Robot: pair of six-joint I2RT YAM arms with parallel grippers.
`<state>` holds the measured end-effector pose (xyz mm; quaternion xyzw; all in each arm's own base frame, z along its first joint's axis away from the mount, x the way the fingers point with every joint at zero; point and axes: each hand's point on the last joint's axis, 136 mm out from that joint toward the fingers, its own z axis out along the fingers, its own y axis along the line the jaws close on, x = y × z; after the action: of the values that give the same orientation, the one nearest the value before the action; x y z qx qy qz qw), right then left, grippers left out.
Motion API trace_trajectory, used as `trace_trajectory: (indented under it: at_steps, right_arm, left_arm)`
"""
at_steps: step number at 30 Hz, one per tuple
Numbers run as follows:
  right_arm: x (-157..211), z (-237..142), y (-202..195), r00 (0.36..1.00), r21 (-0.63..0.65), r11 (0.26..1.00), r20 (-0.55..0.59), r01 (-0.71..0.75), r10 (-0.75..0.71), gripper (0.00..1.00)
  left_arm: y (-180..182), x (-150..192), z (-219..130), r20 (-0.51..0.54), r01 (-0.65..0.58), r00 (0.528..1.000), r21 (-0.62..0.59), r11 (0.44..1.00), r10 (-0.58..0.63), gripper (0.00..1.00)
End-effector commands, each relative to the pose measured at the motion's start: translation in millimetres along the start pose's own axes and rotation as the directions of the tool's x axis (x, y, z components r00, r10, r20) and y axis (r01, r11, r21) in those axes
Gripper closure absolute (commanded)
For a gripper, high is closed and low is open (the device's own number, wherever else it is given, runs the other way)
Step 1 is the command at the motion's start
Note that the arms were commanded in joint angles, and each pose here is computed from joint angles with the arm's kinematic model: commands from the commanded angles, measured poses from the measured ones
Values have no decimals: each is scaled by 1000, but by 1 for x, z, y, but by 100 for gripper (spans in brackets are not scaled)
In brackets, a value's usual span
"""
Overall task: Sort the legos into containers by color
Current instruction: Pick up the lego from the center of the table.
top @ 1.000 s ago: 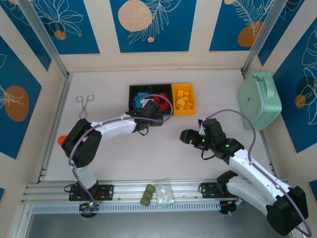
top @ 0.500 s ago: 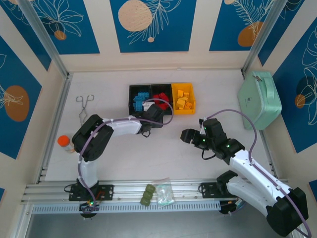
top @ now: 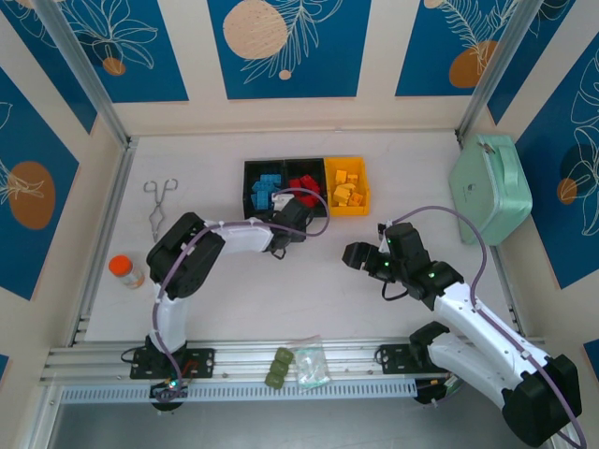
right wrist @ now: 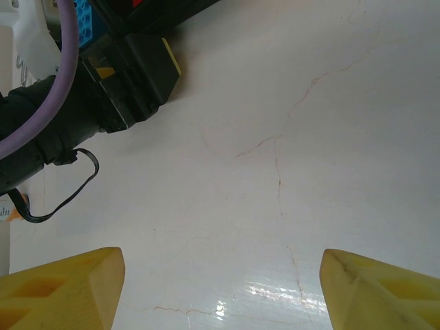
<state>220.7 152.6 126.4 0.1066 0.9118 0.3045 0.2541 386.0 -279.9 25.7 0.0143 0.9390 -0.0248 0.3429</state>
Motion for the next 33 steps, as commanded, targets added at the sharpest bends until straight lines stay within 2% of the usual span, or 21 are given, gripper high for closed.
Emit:
trace_trajectory:
  at_steps: [1, 7, 12, 26, 33]
  right_arm:
    - [2, -1, -5, 1000, 8, 1000, 0, 5, -5, 25]
    - [2, 0, -9, 1000, 16, 1000, 3, -11, 11, 25]
    - [3, 3, -11, 1000, 17, 1000, 2, -25, 25, 25]
    - [5, 4, -7, 1000, 3, 1000, -3, -11, 11, 25]
    - [6, 10, 8, 999, -22, 999, -17, 39, -40, 25]
  left_arm:
    - [-8, -2, 4, 11, -20, 1000, 4, 1000, 20, 29]
    - [-8, 0, 0, -5, -19, 1000, 14, 1000, 19, 48]
    - [-5, -2, -11, -7, -12, 1000, 23, 1000, 13, 52]
    - [-1, 4, -64, -64, 22, 998, 136, 990, -14, 54]
    - [-3, -13, -103, -75, 22, 997, 200, 979, -7, 53]
